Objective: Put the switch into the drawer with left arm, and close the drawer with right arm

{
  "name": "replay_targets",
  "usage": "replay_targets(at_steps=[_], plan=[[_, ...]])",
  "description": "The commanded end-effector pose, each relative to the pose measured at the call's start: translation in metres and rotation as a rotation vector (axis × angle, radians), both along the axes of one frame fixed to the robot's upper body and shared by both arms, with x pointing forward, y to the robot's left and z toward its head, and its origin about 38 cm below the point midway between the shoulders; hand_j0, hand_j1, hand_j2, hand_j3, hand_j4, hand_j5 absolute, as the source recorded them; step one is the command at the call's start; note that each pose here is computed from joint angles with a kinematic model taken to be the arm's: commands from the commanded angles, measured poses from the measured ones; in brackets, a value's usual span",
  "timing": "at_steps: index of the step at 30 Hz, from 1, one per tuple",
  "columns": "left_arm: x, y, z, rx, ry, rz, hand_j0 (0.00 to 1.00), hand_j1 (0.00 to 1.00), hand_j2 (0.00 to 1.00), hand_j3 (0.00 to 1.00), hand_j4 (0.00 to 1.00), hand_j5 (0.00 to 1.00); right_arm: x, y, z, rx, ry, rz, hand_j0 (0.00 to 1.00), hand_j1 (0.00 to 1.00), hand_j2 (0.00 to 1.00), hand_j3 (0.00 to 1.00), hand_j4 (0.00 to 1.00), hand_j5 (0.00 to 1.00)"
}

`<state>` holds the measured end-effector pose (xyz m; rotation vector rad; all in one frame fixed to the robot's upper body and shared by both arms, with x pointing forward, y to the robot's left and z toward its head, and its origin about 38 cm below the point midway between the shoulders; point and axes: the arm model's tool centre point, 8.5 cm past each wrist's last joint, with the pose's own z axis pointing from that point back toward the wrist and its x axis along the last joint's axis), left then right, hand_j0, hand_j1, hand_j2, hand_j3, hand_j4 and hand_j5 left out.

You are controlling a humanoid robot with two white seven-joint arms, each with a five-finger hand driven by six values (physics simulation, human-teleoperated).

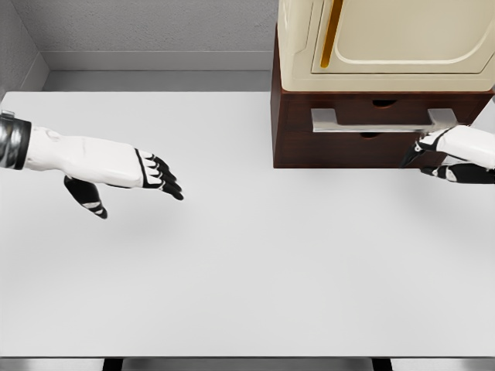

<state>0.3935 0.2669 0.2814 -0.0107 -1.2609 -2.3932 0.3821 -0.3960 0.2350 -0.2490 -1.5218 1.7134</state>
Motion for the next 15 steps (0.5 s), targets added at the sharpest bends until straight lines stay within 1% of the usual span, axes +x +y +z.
replay_targets(at_steps=[1, 4, 5, 6, 10, 12, 13, 15], plan=[[0.000, 0.001, 0.001, -0.003, -0.001, 0.004, 1.00, 1.00, 1.00, 1.00, 1.00, 1.00, -0.002, 0.008, 0.004, -0.006, -0.010, 0.027, 0.55, 0.55, 0.55, 0.55, 0.55, 0.55], [0.001, 0.001, 0.002, -0.005, -0.003, 0.005, 1.00, 1.00, 1.00, 1.00, 1.00, 1.00, -0.030, 0.039, -0.012, -0.017, 0.018, 0.130, 0.56, 0.56, 0.56, 0.56, 0.56, 0.56], [0.001, 0.001, 0.002, -0.005, -0.003, 0.005, 1.00, 1.00, 1.00, 1.00, 1.00, 1.00, -0.043, 0.054, -0.017, -0.009, 0.030, 0.182, 0.87, 0.87, 0.87, 0.87, 0.87, 0.87], [0.000, 0.001, 0.002, -0.006, -0.003, 0.005, 1.00, 1.00, 1.00, 1.00, 1.00, 1.00, -0.048, 0.058, -0.022, -0.005, 0.043, 0.194, 1.00, 1.00, 1.00, 1.00, 1.00, 1.00], [0.000, 0.001, 0.002, -0.006, -0.003, 0.005, 1.00, 1.00, 1.00, 1.00, 1.00, 1.00, -0.048, 0.057, -0.022, -0.001, 0.045, 0.190, 1.00, 1.00, 1.00, 1.00, 1.00, 1.00], [0.000, 0.001, 0.002, -0.006, -0.003, 0.003, 1.00, 1.00, 1.00, 1.00, 1.00, 1.00, -0.043, 0.050, -0.021, -0.005, 0.044, 0.167, 1.00, 1.00, 1.00, 1.00, 1.00, 1.00], [0.000, 0.001, 0.002, -0.006, -0.003, 0.003, 1.00, 1.00, 1.00, 1.00, 1.00, 1.00, -0.037, 0.042, -0.020, 0.011, 0.035, 0.133, 1.00, 1.00, 1.00, 1.00, 1.00, 1.00], [0.000, 0.001, 0.002, -0.006, -0.003, 0.005, 1.00, 1.00, 1.00, 1.00, 1.00, 1.00, -0.036, 0.041, -0.020, 0.021, 0.031, 0.127, 1.00, 1.00, 1.00, 1.00, 1.00, 1.00]])
